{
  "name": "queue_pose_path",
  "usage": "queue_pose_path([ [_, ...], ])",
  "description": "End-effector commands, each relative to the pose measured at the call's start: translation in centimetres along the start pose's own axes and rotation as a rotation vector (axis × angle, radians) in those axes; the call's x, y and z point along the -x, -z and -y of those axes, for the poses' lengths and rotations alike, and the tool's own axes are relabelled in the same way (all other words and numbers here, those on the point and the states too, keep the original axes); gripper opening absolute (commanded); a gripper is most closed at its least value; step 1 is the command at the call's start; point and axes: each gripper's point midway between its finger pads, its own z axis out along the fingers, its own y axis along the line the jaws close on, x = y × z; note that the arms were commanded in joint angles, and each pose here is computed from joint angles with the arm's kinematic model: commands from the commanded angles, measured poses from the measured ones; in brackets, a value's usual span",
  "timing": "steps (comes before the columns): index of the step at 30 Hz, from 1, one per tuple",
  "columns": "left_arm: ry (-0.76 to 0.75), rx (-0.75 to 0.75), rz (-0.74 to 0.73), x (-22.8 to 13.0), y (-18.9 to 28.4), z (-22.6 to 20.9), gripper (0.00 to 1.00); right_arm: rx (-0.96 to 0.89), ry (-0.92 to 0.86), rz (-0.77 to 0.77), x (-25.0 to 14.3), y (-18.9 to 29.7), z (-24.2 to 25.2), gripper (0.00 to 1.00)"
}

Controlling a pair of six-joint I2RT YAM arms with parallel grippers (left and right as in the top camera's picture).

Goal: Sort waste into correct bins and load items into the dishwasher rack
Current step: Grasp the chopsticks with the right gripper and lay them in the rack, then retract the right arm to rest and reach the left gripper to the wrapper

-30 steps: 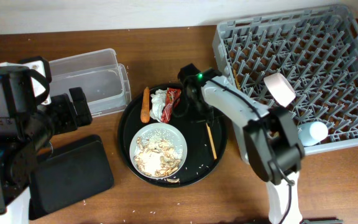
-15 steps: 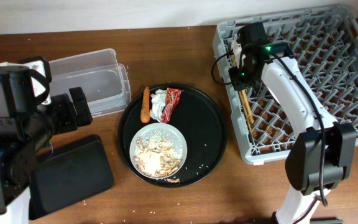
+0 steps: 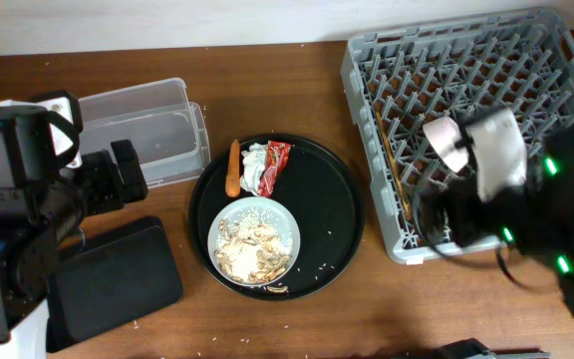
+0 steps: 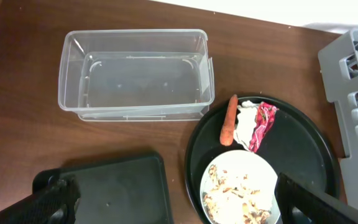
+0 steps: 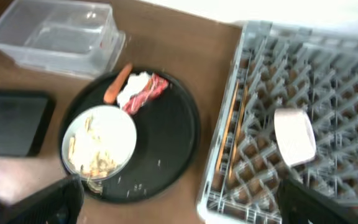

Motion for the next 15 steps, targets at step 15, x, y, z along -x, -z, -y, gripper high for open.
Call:
queue_pose_path([
  [15, 0.013, 0.018, 0.004, 0.1, 0.0, -0.4, 0.99, -0.235, 0.071, 0.346, -8.9, -6.0, 3.9, 0.98],
])
